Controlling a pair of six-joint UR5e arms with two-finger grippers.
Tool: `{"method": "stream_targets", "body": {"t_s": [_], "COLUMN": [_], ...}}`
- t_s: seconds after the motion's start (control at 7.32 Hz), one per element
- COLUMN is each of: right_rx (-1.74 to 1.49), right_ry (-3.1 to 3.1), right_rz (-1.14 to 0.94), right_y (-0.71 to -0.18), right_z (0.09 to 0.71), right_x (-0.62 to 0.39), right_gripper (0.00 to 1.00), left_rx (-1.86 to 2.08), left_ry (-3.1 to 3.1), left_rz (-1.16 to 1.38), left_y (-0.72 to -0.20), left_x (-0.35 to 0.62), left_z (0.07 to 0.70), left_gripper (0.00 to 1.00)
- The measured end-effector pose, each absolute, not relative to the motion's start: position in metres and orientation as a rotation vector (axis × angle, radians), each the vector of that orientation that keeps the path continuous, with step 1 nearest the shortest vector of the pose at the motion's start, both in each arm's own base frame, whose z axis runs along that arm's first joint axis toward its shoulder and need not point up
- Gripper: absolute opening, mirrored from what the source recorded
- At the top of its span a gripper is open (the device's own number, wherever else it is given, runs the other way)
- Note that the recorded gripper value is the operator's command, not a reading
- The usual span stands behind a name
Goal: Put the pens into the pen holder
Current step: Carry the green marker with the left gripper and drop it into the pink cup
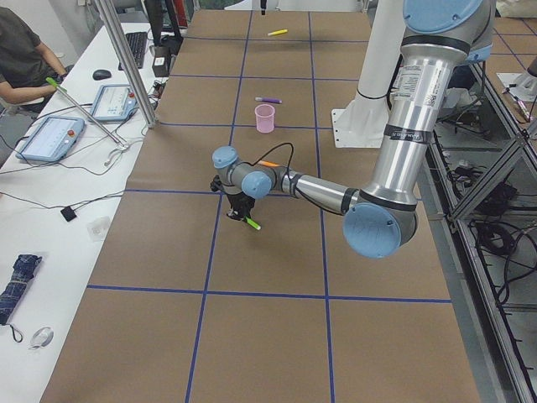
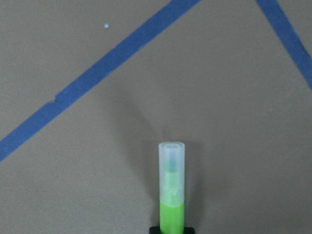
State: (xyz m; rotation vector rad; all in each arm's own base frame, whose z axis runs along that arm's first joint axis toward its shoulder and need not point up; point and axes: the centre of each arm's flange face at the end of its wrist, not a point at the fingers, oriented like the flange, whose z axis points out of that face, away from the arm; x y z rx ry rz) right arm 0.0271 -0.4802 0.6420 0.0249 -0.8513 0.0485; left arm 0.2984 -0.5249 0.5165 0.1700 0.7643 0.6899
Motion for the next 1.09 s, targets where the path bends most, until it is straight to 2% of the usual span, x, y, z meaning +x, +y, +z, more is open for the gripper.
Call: {"method": "stream_targets", "body": {"t_s": [0.55,1.09], "right_rx": [0.026,0.028], "right_ry": [-0.852,-0.85], "right_rz": [0.048,0.046], "right_y": [-0.48,-0.481], "right_z": [0.642,0.641], "right_x": [0.027,0.027], "right_gripper": [1.0,1.0], "left_rx": [0.473,0.772], "left_ry": [0.806,0.859], "left_rz": [0.651,0.677], "left_y": [-0.492,-0.425], "left_x": [0.29,0.394], "left_z": [0.348,0.182], "left_gripper": [0.0,0.0]}}
